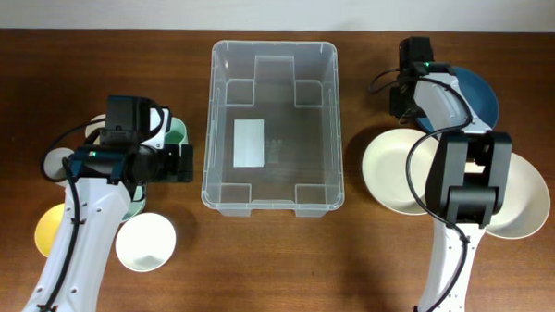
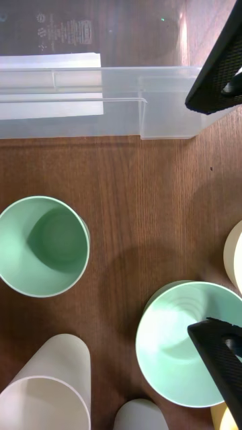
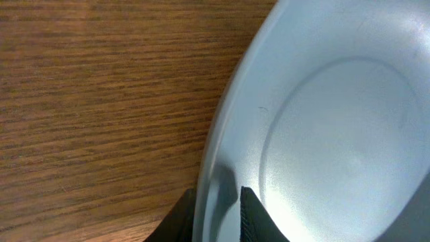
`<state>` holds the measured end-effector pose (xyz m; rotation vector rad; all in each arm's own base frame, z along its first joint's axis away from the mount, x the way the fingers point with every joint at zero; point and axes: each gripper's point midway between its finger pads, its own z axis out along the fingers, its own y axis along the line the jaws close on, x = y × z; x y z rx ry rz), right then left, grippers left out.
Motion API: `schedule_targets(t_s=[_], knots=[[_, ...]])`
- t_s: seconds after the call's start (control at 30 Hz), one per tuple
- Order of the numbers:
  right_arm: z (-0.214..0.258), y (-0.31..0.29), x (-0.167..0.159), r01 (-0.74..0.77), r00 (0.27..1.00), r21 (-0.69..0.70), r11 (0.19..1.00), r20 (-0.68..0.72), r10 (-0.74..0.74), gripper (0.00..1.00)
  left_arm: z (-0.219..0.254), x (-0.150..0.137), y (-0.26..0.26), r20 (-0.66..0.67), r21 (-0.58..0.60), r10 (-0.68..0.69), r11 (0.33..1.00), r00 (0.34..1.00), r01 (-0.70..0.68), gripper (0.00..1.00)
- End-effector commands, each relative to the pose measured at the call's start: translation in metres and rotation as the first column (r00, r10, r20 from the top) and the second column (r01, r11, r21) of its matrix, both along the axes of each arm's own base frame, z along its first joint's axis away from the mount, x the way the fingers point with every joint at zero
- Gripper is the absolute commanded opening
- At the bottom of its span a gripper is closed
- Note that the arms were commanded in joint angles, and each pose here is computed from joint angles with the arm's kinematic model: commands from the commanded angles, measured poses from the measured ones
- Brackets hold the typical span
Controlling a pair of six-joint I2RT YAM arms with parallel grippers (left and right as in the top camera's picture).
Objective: Pack container
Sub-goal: 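Move the right gripper over the dark blue bowl's rim, then grasp the dark blue bowl rim with the right gripper and lift, then carry the blue bowl into the clear bin and lower it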
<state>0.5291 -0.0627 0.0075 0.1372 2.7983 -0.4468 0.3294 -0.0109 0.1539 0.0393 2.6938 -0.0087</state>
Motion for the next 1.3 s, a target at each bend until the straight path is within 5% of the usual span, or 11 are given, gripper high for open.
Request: schedule_targets(t_s=[0.0, 0.4, 0.9, 1.1, 1.27], knots=[[0.003, -0.004, 0.006, 0.012, 1.0, -0.016, 1.0, 0.022, -0.012, 0.12, 0.005, 0.004, -0.003, 0.016, -0.019, 0.003, 1.0, 1.0, -0.003, 1.0], [0.013, -0.004, 0.016, 0.013, 0.998, -0.017, 1.0, 0.06, -0.012, 0.04, 0.005, 0.004, -0.003, 0.016, -0.019, 0.003, 1.0, 1.0, -0.003, 1.0], [0.228, 0.04, 0.056, -0.155, 0.918, -0.106, 0.982, 0.353, 0.183, 0.04, 0.005, 0.004, -0.003, 0.016, -0.018, 0.003, 1.0, 1.0, -0.003, 1.0], [0.297, 0.13, 0.037, -0.426, 0.795, -0.122, 0.896, 0.421, 0.436, 0.04, 0.005, 0.004, -0.003, 0.016, -0.018, 0.003, 1.0, 1.0, -0.003, 1.0], [0.312, 0.222, -0.002, -0.729, 0.578, -0.198, 0.655, 0.335, 0.744, 0.04, 0.005, 0.004, -0.003, 0.015, -0.017, 0.003, 1.0, 1.0, -0.003, 0.99]])
